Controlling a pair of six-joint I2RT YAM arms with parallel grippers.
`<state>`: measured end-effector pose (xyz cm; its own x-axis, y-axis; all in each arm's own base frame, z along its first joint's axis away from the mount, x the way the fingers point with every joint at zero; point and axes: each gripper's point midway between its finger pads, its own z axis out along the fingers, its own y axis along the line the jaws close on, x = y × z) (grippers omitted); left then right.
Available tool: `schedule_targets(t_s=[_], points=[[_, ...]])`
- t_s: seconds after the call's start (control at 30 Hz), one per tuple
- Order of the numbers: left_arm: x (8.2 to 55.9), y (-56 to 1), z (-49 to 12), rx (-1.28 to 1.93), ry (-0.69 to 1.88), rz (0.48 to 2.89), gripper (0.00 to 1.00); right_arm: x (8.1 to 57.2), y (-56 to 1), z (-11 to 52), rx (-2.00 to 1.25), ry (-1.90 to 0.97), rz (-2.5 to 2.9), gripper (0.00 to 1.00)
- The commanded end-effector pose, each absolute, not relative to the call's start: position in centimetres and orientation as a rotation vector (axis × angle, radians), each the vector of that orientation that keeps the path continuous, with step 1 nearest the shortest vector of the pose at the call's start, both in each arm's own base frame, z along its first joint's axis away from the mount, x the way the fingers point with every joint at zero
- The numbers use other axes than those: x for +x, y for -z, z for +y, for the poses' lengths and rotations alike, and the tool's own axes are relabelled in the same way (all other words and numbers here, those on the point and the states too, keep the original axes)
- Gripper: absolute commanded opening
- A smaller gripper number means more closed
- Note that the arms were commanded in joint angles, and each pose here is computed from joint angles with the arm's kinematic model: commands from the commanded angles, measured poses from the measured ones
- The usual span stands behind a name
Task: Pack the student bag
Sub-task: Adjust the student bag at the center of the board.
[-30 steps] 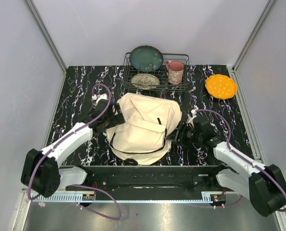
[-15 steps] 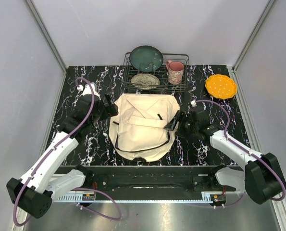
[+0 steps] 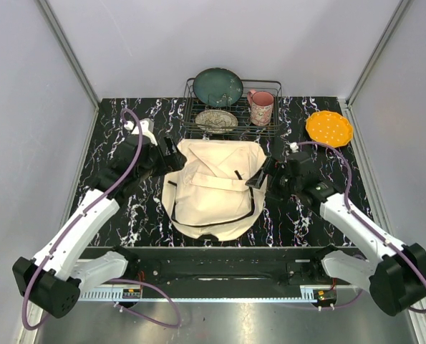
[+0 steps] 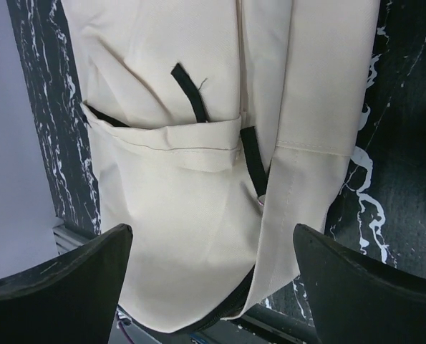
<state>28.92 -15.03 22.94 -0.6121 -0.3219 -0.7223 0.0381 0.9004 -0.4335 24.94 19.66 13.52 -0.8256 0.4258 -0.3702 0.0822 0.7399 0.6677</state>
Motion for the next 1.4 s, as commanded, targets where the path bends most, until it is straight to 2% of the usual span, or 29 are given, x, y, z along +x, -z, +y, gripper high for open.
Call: schedule_targets(t_s=[0.0,0.23,0.53,0.77,1.03,1.23,1.37], points=[[28.1,-26.0,-16.1,-0.178,0.649,2.100,0.99,25.0,-16.1,17.9,0.437,-0.814,2.369,1.00],[26.8,-27.4,-16.8,-0.166,0.740,2.092,0.99,24.4,-17.3,17.2,0.477,-0.819,2.326,1.00],[25.3,-26.1,-15.9,-0.192,0.737,2.088,0.99,23.6,-16.7,16.6,0.518,-0.826,2.294,1.00],[26.7,-27.1,-16.3,-0.181,0.727,2.068,0.99,23.9,-17.6,16.2,0.450,-0.803,2.249,1.00],[29.2,-28.5,-17.9,-0.190,0.751,2.080,0.99,24.9,-19.0,15.6,0.525,-0.782,2.193,1.00],[31.2,-29.7,-19.3,-0.316,0.814,2.094,0.99,23.5,-20.0,16.3,0.673,-0.885,2.230,1.00],[31.3,-29.8,-19.9,-0.327,0.837,2.138,0.99,21.5,-21.2,16.1,0.645,-0.907,2.266,1.00]])
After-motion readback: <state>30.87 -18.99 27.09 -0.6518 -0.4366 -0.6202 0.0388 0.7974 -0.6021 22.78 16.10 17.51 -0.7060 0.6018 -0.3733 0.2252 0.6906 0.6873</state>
